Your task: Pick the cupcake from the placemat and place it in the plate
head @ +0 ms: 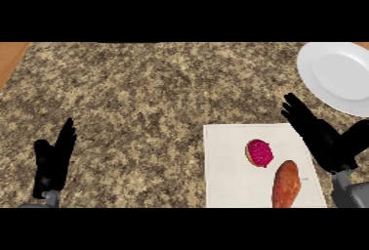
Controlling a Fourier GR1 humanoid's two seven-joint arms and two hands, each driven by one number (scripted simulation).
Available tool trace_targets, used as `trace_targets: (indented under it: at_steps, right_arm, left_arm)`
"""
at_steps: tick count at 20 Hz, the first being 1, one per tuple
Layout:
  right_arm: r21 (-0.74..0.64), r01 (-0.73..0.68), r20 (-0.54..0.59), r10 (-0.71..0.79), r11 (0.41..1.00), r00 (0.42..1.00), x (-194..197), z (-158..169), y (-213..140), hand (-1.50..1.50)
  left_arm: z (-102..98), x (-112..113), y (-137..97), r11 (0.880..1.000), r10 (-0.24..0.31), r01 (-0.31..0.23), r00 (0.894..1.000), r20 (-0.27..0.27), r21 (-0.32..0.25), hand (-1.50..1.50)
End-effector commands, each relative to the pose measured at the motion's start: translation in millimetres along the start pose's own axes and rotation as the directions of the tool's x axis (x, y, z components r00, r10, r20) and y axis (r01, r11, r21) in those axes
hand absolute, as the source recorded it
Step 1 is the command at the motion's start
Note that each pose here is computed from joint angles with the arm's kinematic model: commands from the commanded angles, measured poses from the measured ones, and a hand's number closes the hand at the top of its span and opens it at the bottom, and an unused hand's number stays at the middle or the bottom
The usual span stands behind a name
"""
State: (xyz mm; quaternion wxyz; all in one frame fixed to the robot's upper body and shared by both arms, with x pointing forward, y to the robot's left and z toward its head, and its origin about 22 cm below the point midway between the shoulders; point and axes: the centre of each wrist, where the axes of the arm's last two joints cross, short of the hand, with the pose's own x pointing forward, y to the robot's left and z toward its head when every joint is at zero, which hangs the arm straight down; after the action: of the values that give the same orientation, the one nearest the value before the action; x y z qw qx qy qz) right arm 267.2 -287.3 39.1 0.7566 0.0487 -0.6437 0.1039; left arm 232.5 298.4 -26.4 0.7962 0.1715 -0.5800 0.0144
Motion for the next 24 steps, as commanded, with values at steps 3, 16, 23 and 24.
trace_targets:
  at_steps: [3,16,23,24]
  right_arm:
    - [-0.160,-0.044,0.254,0.084,0.986,0.964,62,-4,-34,1.50]
    - [-0.675,-0.102,0.331,0.424,0.731,0.843,25,52,-66,-1.50]
    - [-0.508,-0.459,0.096,0.578,0.729,0.810,57,79,-69,-1.50]
    - [-0.447,-0.505,0.054,0.586,0.738,0.808,51,81,-64,-1.50]
  left_arm:
    - [6,-12,-10,0.996,0.028,-0.033,0.998,-0.065,-0.084,0.00]
    - [26,7,-40,0.940,0.160,-0.182,0.982,-0.099,-0.287,0.00]
    - [20,-11,-48,0.949,0.146,-0.169,0.984,-0.106,-0.265,0.00]
    - [18,2,-51,0.947,0.148,-0.170,0.984,-0.099,-0.272,0.00]
